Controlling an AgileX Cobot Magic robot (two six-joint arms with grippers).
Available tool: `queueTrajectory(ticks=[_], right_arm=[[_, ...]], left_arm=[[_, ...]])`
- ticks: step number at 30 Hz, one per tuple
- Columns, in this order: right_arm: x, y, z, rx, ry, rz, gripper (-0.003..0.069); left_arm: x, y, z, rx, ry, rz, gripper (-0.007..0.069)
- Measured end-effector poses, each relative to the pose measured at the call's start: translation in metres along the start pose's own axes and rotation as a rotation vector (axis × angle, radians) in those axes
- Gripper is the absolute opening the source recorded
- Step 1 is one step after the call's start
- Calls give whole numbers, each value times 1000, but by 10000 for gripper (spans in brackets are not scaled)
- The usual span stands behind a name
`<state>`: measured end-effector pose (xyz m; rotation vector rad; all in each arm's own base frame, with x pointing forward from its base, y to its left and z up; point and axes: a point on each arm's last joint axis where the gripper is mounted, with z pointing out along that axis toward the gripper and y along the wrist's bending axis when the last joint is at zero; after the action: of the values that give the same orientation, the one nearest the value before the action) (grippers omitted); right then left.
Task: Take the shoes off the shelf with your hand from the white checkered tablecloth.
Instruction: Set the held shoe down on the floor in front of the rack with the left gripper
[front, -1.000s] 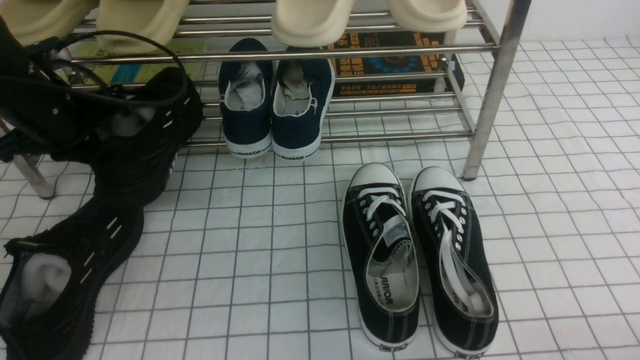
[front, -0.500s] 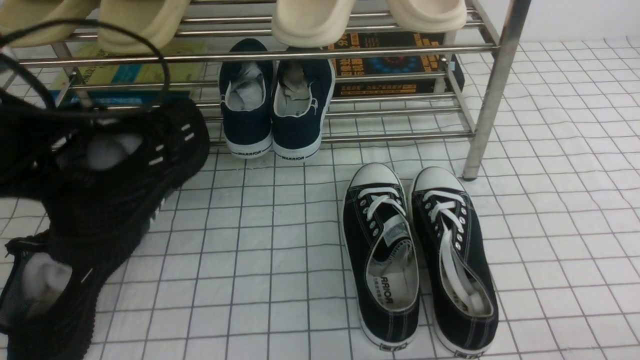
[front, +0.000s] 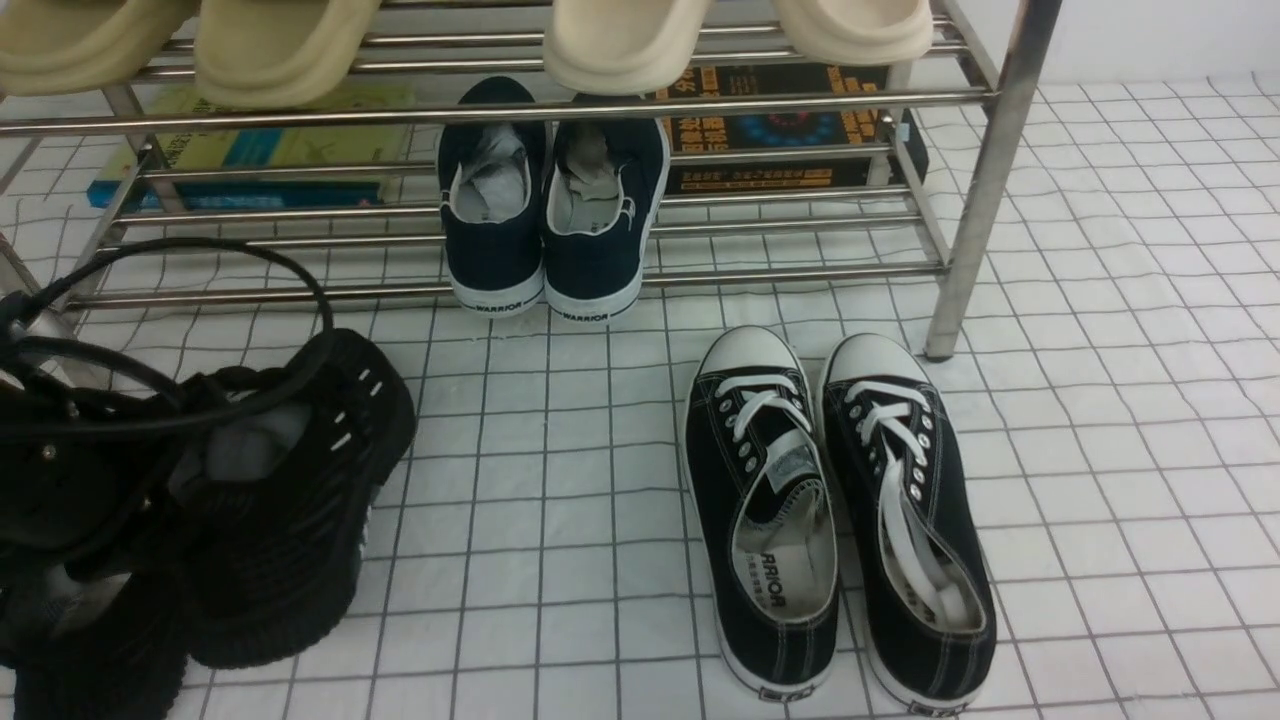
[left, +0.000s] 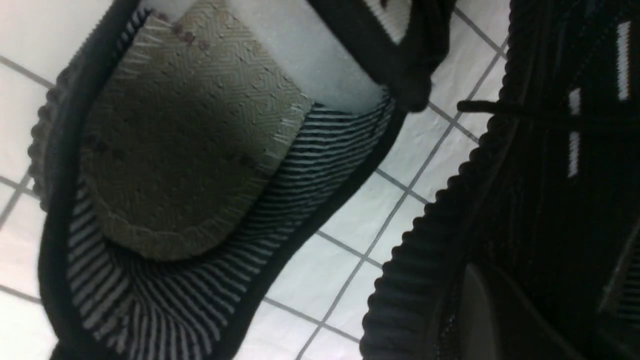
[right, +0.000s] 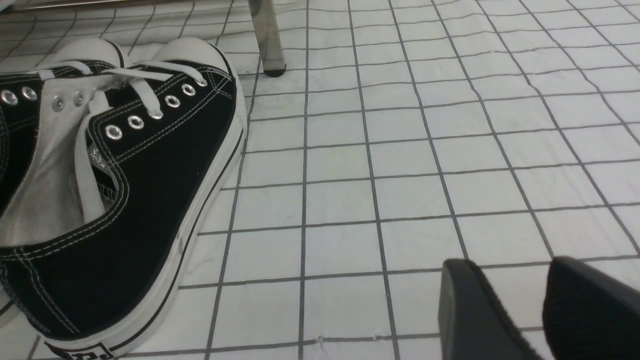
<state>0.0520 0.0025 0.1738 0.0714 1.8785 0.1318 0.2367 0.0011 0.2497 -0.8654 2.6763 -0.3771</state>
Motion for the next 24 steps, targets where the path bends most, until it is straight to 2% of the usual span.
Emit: queueTrajectory(ticks=[9,13,19,20,22,24], right_arm=[[0,0,0,0,0,0,239],[0,0,0,0,0,0,239],[0,0,0,0,0,0,239],[0,0,0,0,0,0,239],[0,0,0,0,0,0,239],[0,0,0,0,0,0,239]], left_arm=[[-1,-3,0,30,-7,-21,52],[-2,-3,0,37,-17,-11,111],[-1,-5,-4,50,-26,51,312],[-1,-5,-5,52,-29,55,317],[-3,-9,-18,55,-43,120,379],[-7,-14,-32,61,-74,165,393]])
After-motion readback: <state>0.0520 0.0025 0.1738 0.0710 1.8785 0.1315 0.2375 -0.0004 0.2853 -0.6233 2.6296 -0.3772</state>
